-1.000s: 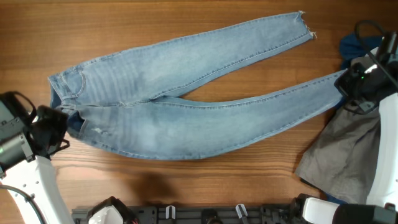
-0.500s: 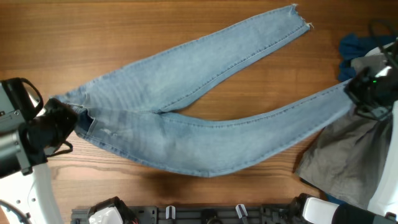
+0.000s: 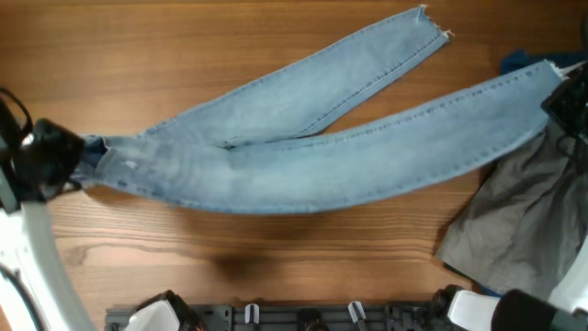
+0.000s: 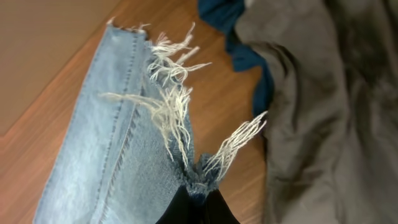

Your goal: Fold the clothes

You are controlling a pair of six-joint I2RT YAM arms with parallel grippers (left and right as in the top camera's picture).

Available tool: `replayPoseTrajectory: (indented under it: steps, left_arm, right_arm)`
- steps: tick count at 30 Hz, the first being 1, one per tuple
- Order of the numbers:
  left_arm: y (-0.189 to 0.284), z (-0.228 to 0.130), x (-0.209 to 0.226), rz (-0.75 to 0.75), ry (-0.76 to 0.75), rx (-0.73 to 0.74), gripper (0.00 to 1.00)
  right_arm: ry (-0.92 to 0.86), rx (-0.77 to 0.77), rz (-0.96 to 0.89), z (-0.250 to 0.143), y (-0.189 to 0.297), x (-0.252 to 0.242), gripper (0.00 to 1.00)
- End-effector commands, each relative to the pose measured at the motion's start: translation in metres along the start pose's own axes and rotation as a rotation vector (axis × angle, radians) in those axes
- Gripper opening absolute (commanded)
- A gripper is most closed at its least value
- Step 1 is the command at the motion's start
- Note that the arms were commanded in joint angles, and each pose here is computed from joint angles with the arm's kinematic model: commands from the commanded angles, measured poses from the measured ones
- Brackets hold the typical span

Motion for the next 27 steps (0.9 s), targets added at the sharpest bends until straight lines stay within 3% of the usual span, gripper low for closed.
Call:
replayPoseTrajectory:
  steps: [1,16,22,27]
  left_arm:
    - [-0.032,0.025,-0.008,0.005,0.059,-0.003,0.04]
    - [-0.136,0.045,-0.028,0.01,0.231,0.092,0.04]
    - [-0.139,0.044,-0.039,-0.05,0.243,0.119,0.04]
    - [-0.133,0.037,-0.039,-0.057,0.227,0.149,0.04]
  right_arm:
    - [0.057,0.027,0.054,0.018,-0.023,0.019,0.04]
    - [0.168,0.156,0.029,0.05,-0.122,0.059,0.04]
    - [0.166,0.158,0.028,0.053,-0.14,0.058,0.04]
    - [0.146,0.1,0.036,0.063,-0.123,0.058,0.04]
Point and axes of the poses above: each gripper's point midway between its finger pads, its own y axis back along the fingers, its own x axis along the line the jaws close on, z = x × y, the point moved 3 cm from there along y, back along the fingers, and after that the axes turned 7 degrees about y, right-handed, at the moved point
